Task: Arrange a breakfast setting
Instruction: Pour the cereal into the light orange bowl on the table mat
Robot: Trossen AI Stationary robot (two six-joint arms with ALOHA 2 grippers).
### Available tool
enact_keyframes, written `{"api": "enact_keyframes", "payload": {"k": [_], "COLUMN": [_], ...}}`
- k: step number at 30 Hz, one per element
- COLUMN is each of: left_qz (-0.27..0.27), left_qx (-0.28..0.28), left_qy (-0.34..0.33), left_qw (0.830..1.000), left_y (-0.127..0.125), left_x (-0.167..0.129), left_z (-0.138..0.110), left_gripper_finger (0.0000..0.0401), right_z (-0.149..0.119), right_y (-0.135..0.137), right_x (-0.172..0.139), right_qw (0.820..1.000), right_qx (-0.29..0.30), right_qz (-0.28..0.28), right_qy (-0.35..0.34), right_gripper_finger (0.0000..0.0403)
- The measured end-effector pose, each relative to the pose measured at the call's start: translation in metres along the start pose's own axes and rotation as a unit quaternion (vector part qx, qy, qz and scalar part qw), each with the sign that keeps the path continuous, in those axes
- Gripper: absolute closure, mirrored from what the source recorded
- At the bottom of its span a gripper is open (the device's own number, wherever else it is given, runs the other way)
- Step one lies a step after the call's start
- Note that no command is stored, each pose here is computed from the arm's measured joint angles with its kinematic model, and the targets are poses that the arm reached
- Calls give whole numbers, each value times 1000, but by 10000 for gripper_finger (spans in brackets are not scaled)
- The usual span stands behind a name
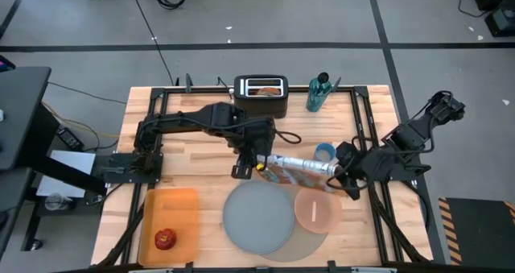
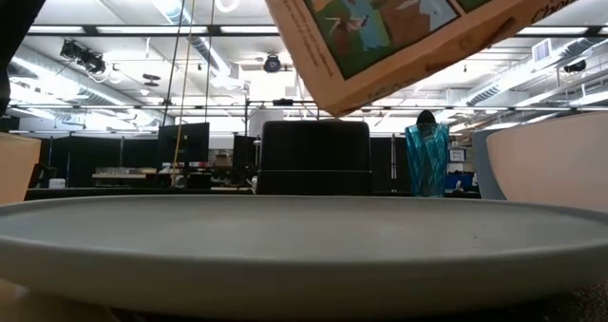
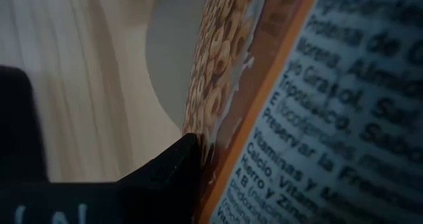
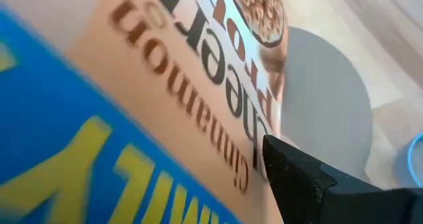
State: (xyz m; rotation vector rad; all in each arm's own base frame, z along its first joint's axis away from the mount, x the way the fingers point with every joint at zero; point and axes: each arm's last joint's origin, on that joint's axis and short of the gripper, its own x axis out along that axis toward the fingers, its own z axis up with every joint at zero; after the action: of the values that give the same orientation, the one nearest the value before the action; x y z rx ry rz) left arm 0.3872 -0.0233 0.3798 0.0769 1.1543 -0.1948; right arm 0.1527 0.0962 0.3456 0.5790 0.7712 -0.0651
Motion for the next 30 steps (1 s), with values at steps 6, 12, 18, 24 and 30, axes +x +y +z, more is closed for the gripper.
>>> {"api": "enact_keyframes", "payload": {"k": [6,12,18,24,30], "left_qz": [-20,-25,-40,-64,-78], "left_qx": [0,-1,-6,-39,-56], "left_qy": [10,25,54,90,85], "left_qw": [1000,999,998,993,992], "left_y": [-1,-1,-1,5,11], "left_x": [0,2,15,27,26], "left_z": [-2,-4,-4,-7,-7], "left_gripper_finger": [228,228,228,228,228], "right_z": [2,10,14,22,29], "right_y": [1,10,9,4,1], "right_x": [0,-1,-6,-22,-46], "right_qw": [1000,996,995,996,999], "right_qx": [-5,-34,-52,-56,-44], "right_qz": [4,33,17,-16,-14], "right_qy": [-12,-71,-90,-72,-23], "right_gripper_finger": [225,237,238,238,238]}}
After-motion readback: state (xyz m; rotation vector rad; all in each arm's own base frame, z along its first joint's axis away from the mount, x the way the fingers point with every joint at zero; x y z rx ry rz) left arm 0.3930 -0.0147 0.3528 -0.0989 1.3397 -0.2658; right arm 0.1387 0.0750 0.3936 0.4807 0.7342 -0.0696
